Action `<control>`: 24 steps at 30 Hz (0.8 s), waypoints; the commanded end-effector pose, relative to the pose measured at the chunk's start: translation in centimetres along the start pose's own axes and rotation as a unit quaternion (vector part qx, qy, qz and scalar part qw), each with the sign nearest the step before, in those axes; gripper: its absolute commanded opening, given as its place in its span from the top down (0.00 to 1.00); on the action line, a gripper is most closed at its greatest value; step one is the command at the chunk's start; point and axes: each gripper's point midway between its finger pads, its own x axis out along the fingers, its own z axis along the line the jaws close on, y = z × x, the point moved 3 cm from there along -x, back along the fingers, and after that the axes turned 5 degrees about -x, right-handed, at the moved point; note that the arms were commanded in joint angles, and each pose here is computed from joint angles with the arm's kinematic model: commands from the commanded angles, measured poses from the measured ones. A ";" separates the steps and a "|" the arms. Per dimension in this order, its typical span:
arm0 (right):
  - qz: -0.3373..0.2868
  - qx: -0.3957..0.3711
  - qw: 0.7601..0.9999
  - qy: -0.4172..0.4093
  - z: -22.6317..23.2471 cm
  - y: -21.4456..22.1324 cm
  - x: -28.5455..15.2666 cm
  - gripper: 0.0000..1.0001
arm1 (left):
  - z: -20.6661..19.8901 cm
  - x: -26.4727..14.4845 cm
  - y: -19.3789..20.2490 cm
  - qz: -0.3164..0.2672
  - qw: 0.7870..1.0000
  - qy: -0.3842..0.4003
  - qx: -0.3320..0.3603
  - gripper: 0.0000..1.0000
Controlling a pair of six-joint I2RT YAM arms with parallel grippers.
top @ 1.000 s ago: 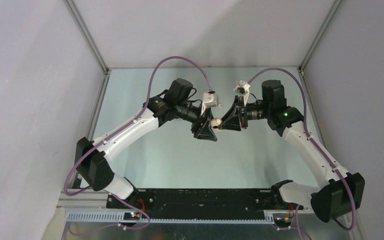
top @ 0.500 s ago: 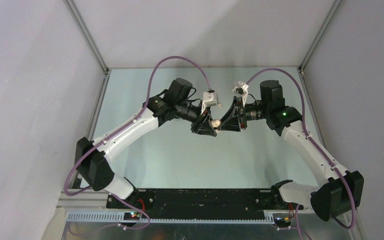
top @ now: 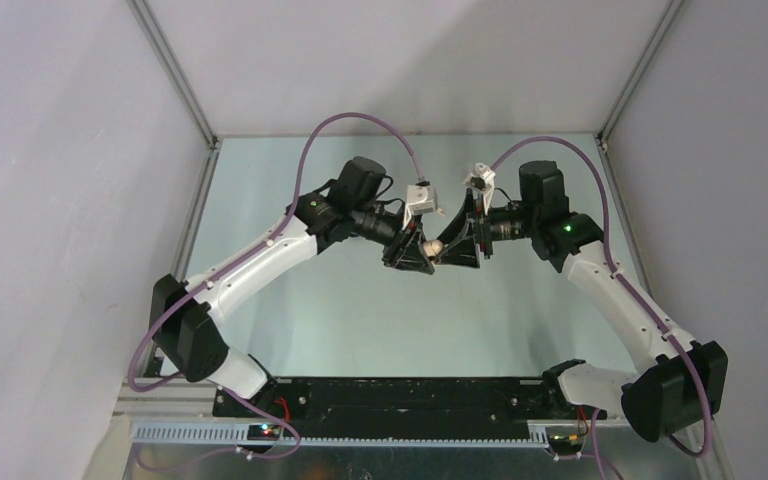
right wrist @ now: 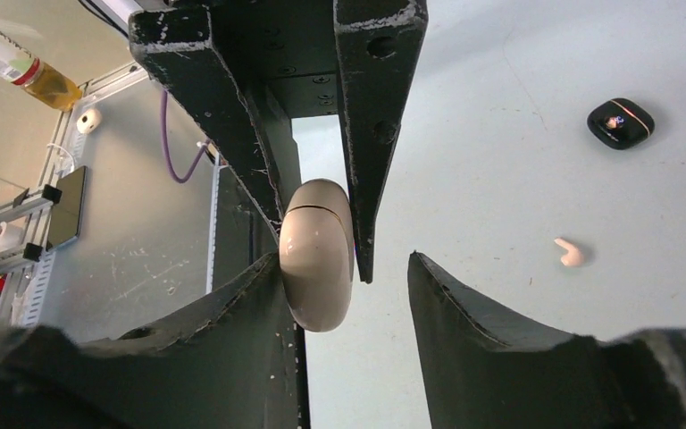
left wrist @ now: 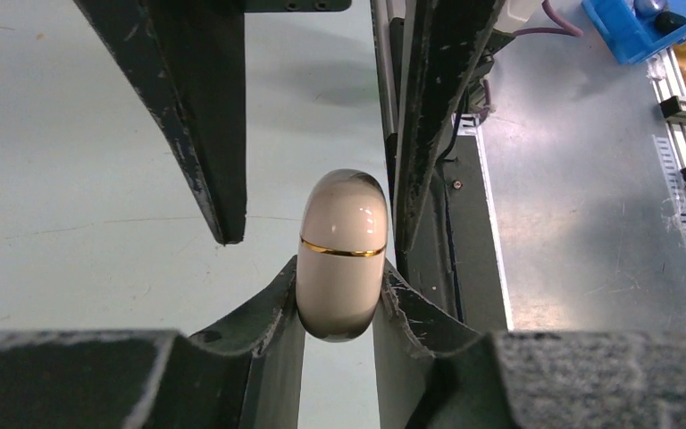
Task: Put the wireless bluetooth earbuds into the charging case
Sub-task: Pass from the right arm to the left, then open the charging case to the charging case.
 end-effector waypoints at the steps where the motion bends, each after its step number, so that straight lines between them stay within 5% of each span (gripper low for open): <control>1: -0.007 -0.019 1.000 0.003 0.2 -0.6 -0.5 0.39 | -1.4 -0.6 -1.7 -0.022 0.999 0.016 0.035 0.95; 24: -0.026 -0.047 0.997 0.049 -0.1 -1.7 -3.0 0.33 | -2.4 -1.0 -1.5 -0.019 0.998 0.036 0.050 1.00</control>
